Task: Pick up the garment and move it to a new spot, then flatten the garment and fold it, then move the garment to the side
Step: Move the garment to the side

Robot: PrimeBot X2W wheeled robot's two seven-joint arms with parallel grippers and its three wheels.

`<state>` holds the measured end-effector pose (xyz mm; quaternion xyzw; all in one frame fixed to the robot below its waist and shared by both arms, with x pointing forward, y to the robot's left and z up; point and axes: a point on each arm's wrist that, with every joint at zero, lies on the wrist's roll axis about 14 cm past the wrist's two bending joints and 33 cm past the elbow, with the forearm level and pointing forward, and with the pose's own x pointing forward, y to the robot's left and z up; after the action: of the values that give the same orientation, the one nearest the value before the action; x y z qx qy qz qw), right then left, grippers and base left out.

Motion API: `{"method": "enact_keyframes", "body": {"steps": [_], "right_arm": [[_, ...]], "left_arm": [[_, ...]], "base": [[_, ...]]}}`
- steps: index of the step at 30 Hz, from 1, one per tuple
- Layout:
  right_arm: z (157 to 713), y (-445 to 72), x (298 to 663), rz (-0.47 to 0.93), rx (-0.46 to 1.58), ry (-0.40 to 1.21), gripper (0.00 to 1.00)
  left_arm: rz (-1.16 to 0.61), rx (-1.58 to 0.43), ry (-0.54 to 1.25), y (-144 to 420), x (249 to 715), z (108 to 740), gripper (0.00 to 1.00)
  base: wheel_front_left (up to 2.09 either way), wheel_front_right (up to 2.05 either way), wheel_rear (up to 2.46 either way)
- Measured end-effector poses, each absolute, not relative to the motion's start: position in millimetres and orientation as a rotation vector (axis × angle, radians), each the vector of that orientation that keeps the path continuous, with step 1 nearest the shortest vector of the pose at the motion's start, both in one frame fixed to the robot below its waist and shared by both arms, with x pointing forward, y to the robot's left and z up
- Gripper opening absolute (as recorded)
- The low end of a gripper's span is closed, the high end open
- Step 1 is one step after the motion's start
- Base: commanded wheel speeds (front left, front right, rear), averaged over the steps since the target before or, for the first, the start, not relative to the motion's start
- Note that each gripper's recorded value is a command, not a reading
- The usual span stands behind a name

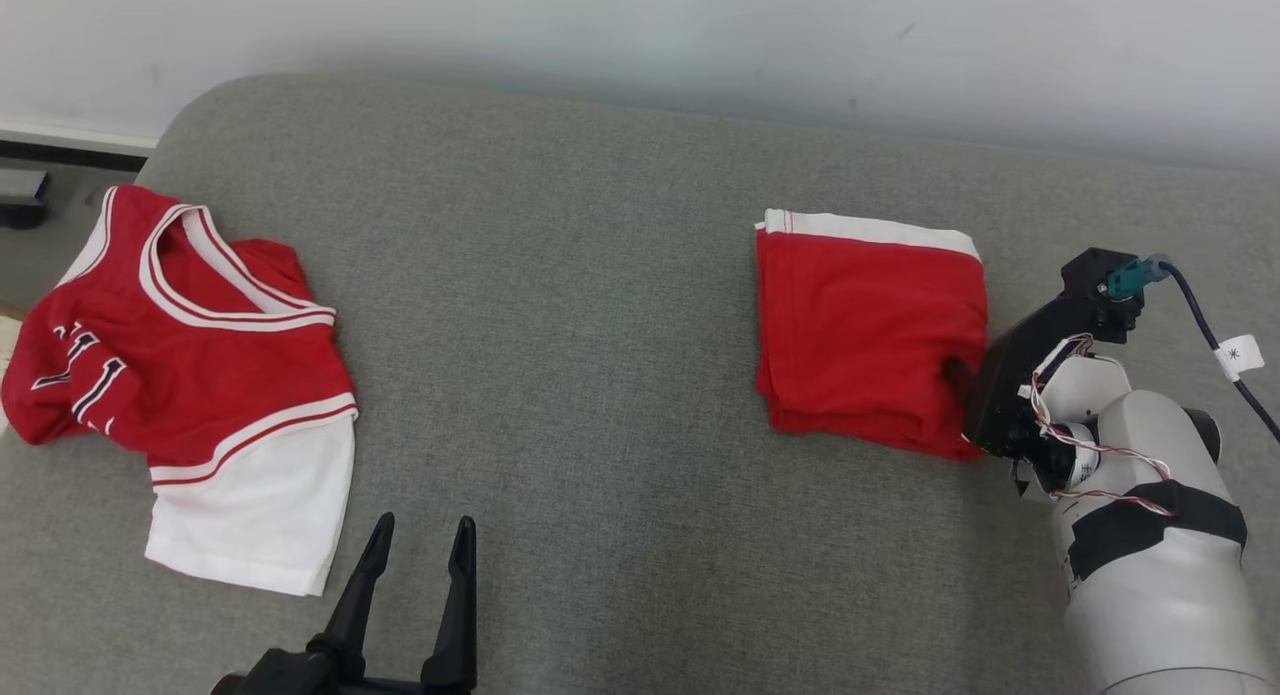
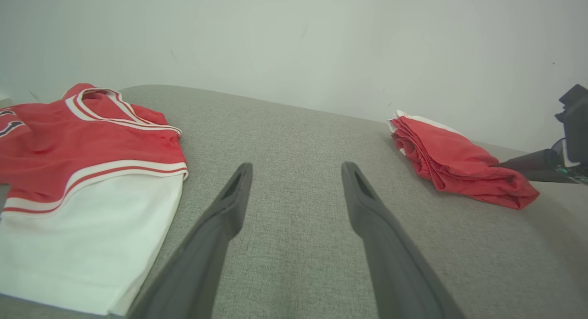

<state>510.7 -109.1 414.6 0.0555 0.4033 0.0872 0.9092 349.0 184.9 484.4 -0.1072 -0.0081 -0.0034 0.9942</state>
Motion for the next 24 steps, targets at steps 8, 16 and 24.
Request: {"method": "enact_keyframes", "body": {"steps": [8, 16, 24], "right_arm": [[395.7, -94.3, 521.4, 0.189, 0.121, 0.867, 1.00], [386.6, -86.4, 526.4, 0.197, 0.122, 0.894, 0.00], [392.7, -96.9, 523.8, 0.187, 0.086, 0.875, 0.00]], "left_arm": [[0.014, -0.215, 0.002, 189.8, 348.1, 479.3, 1.00], [0.028, -0.214, 0.017, 193.8, 348.8, 474.6, 1.00], [-0.002, -0.217, 0.002, 186.6, 359.1, 478.0, 1.00]], "base": [[0.00, 0.00, 0.00], [0.00, 0.00, 0.00], [0.00, 0.00, 0.00]]}}
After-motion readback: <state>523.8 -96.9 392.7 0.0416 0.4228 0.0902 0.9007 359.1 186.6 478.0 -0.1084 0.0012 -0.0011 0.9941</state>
